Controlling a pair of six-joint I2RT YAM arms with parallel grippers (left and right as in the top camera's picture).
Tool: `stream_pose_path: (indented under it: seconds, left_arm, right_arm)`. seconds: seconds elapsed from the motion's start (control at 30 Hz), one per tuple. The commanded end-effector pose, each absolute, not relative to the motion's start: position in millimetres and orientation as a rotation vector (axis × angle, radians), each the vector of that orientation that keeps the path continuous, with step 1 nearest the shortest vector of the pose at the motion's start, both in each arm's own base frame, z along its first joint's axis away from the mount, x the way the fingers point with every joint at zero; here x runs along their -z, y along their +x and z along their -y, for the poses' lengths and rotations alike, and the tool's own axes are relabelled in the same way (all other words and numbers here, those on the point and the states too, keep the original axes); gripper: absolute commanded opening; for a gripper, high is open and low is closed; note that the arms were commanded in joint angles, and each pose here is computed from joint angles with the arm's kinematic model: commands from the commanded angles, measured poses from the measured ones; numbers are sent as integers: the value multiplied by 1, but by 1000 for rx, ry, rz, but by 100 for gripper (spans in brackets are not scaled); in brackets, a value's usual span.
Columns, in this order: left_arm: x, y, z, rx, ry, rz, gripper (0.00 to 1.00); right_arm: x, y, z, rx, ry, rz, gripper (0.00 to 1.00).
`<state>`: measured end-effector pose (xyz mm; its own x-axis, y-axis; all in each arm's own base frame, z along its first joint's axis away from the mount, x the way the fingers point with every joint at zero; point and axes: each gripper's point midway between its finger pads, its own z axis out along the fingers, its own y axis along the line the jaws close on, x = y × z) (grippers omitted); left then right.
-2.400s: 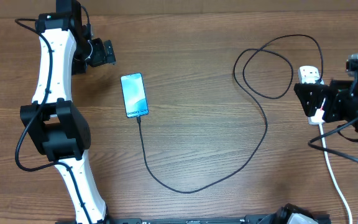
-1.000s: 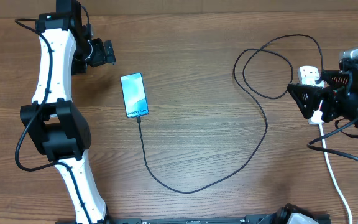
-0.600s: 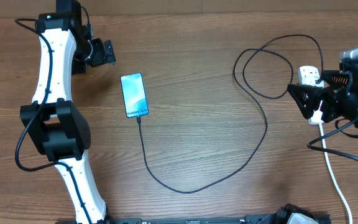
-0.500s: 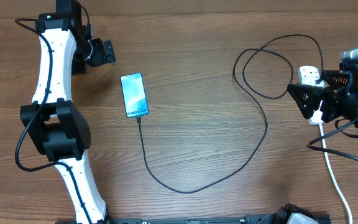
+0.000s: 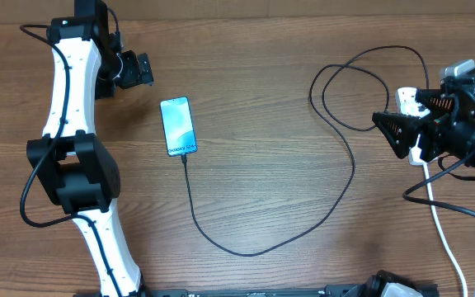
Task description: Plug charger to phone and switch on socket
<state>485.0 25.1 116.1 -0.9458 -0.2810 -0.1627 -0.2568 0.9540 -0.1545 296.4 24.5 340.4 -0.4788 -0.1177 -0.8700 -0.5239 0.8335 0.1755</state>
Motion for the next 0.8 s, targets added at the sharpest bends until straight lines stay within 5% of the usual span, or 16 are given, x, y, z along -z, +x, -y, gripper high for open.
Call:
stream_pose_path:
  seconds: [0.0,0.77]
  left_arm:
    - [-130,487,-25,207,-409,-2890,100]
    - [-130,487,-25,207,-409,-2890,100]
  right_arm:
    - [-339,298,-26,-528,-492,-2032,100]
    - [-338,299,-25,-525,-487,-2037,100]
